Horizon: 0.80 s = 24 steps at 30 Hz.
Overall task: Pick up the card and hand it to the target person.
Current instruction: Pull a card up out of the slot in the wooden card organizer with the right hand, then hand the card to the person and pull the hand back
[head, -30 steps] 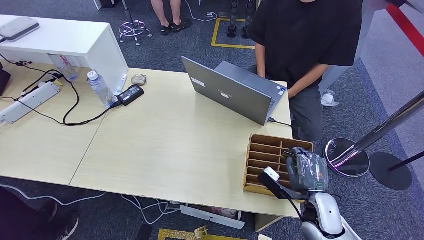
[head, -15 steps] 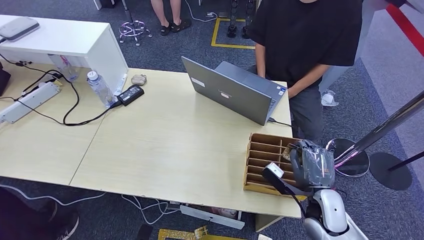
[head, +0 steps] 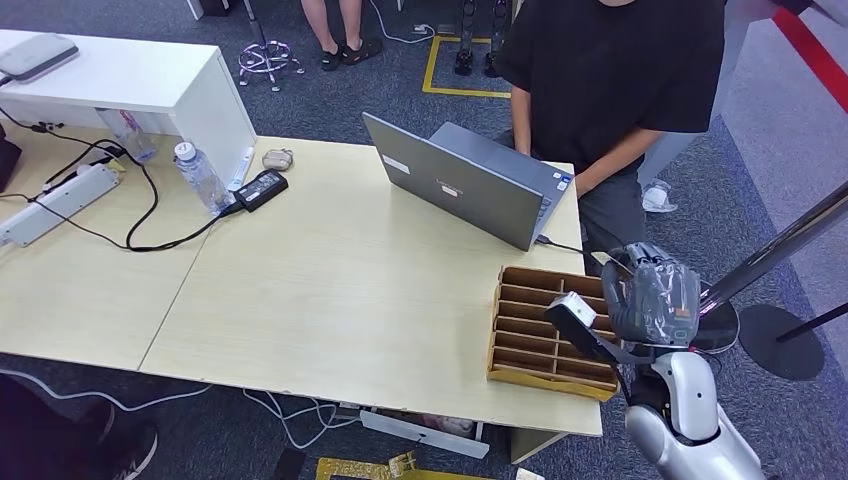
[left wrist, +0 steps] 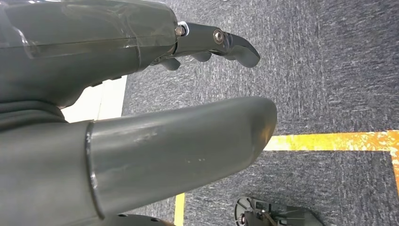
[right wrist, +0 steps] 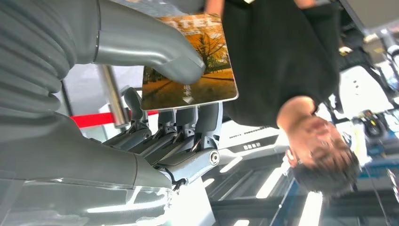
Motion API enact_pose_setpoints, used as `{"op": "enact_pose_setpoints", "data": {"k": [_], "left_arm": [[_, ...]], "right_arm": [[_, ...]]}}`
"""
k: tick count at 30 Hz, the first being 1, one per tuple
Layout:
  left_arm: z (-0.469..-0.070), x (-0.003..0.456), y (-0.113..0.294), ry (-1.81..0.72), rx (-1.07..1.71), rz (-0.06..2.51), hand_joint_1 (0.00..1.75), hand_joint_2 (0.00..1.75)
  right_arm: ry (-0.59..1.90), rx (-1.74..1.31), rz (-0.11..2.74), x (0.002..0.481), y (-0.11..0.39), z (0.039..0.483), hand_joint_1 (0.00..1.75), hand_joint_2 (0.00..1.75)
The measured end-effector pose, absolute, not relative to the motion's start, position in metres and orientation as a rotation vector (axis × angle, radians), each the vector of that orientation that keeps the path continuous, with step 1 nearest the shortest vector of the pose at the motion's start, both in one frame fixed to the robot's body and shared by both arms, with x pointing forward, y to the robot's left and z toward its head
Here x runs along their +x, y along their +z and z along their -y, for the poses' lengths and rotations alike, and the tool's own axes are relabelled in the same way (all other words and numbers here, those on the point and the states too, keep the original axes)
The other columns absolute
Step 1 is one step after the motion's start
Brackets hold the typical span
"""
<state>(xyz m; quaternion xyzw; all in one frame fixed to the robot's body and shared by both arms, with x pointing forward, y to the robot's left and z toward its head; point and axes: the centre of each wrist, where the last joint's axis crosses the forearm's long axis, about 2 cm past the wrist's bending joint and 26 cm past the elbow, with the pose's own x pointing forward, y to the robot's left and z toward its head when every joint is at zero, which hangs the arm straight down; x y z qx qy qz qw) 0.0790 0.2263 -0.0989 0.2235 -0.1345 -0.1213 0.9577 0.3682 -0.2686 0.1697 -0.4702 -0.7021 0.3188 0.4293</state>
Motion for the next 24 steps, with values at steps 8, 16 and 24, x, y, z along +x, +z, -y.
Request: {"op": "enact_pose_setpoints", "data": {"k": [8, 16, 24], "left_arm": [[-0.23, 0.079, -0.1, -0.28, 0.442, 0.283, 0.0, 0.0], [-0.255, 0.084, -0.102, -0.341, 0.415, 0.286, 0.0, 0.0], [-0.232, 0.079, -0.1, -0.31, 0.435, 0.293, 0.0, 0.0]], "right_arm": [[0.802, -1.092, 1.632, 0.401, 0.149, 0.277, 1.32, 1.75], [0.833, -1.037, 1.536, 0.407, 0.129, 0.278, 1.36, 1.75], [0.839, -1.04, 1.467, 0.404, 0.116, 0.289, 1.38, 1.75]]}}
